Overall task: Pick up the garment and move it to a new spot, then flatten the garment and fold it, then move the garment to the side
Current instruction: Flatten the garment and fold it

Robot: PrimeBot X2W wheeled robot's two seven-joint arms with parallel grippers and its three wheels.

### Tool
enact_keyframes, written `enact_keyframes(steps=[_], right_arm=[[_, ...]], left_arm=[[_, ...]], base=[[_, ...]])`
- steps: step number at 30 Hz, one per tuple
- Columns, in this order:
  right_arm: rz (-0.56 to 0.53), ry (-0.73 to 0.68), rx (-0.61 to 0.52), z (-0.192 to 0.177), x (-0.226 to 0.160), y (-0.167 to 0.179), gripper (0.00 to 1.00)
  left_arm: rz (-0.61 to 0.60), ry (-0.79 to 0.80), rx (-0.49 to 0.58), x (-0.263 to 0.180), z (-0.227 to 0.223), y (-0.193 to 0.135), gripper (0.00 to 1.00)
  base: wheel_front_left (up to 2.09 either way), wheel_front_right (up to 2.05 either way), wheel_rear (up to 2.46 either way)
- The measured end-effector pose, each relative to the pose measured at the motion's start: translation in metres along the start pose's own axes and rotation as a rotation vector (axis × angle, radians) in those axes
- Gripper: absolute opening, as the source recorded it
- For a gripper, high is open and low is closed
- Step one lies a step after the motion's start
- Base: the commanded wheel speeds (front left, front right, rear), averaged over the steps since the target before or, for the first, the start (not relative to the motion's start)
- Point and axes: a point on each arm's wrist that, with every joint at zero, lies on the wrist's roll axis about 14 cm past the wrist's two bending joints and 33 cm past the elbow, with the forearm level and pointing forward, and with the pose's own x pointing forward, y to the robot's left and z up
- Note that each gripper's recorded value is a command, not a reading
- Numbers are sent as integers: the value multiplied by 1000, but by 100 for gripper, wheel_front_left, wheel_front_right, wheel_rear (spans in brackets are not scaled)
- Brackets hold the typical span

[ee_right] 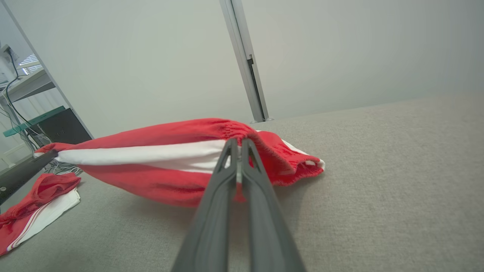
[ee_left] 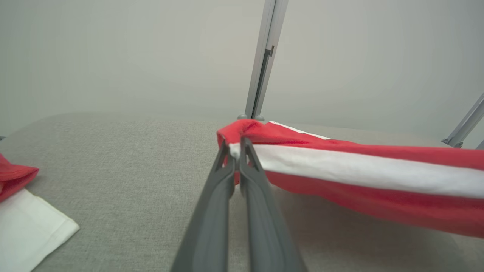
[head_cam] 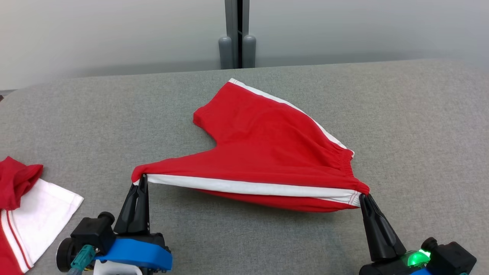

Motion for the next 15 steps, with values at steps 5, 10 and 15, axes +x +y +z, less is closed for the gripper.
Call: enact_keyframes(steps=[5,10,15], right_arm=[[-32,17,8,-5,-2,-8,0],[-79,31,34,-15,15,-25,0],[-157,41,47,-27,44,-60,0]], left_arm=[[-36,4,14,10,7,-7,0],[-130,13,53,54,10,-23,0],[-250,49,100,121,1,-51,0]], base=[[0,0,0],[0,0,0],[0,0,0]])
